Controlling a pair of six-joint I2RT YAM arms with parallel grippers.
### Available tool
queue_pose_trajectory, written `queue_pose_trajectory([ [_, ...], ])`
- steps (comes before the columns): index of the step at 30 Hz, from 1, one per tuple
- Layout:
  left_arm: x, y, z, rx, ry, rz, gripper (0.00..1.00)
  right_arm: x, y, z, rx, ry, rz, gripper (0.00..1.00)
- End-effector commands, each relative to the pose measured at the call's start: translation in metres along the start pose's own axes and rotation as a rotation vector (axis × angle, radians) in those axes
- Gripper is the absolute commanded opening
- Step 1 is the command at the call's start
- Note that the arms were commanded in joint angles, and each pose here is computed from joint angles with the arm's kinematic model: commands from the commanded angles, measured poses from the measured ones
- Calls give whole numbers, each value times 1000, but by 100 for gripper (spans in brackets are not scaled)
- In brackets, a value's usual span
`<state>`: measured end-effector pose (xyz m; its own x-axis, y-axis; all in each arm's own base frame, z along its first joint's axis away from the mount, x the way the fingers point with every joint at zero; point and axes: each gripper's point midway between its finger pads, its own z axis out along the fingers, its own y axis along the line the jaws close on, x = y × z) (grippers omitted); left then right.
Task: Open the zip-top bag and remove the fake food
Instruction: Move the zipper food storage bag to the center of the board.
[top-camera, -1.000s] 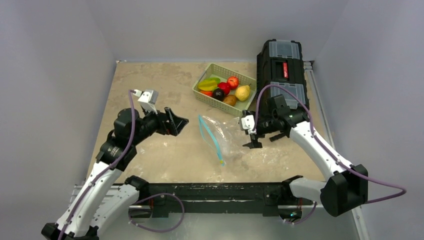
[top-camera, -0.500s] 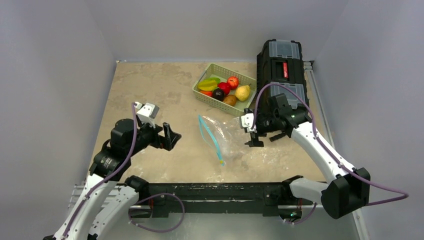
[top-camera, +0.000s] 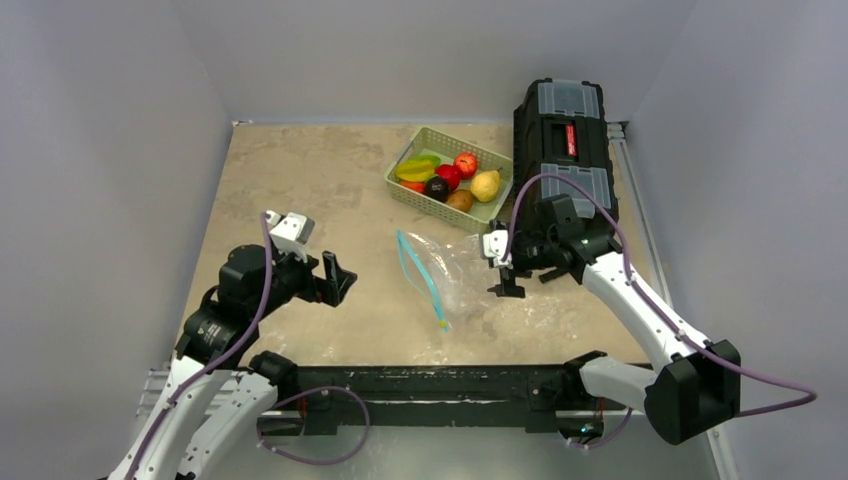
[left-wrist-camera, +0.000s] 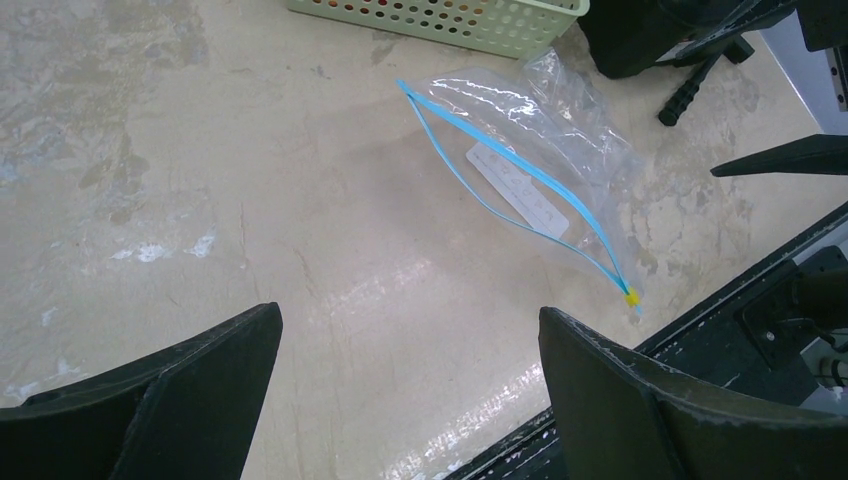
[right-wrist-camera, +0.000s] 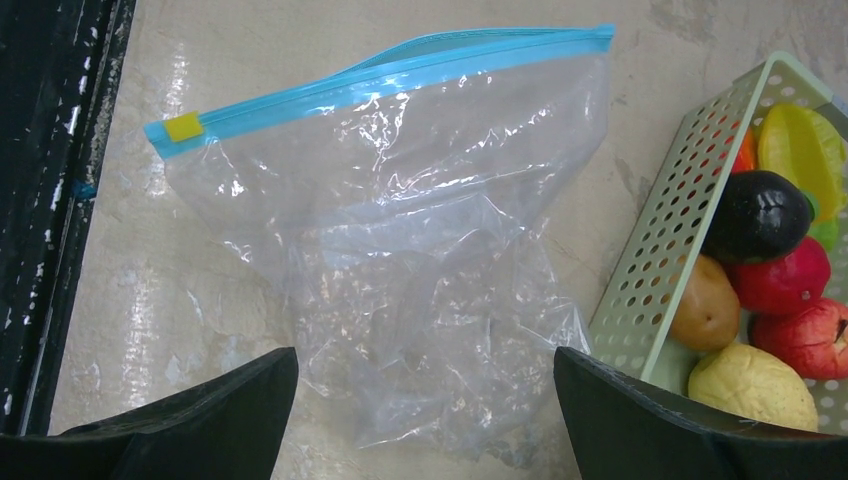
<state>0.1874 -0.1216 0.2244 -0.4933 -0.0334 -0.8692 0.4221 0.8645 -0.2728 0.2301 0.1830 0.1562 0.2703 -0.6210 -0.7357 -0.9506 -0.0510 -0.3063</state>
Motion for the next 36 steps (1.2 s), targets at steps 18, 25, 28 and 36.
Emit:
queue_pose_trajectory([
  [18, -3, 6, -1, -28, -19, 11, 100, 14, 9, 20, -26, -36, 28, 99],
  [25, -3, 6, -2, -27, -23, 11, 100, 22, 18, 31, -74, -4, -16, 99],
  [28, -2, 5, -2, -27, -22, 11, 100, 23, 16, 33, -68, 14, -25, 99],
  [36, -2, 6, -1, -28, -18, 12, 100, 22, 11, 39, -50, 55, -40, 99],
])
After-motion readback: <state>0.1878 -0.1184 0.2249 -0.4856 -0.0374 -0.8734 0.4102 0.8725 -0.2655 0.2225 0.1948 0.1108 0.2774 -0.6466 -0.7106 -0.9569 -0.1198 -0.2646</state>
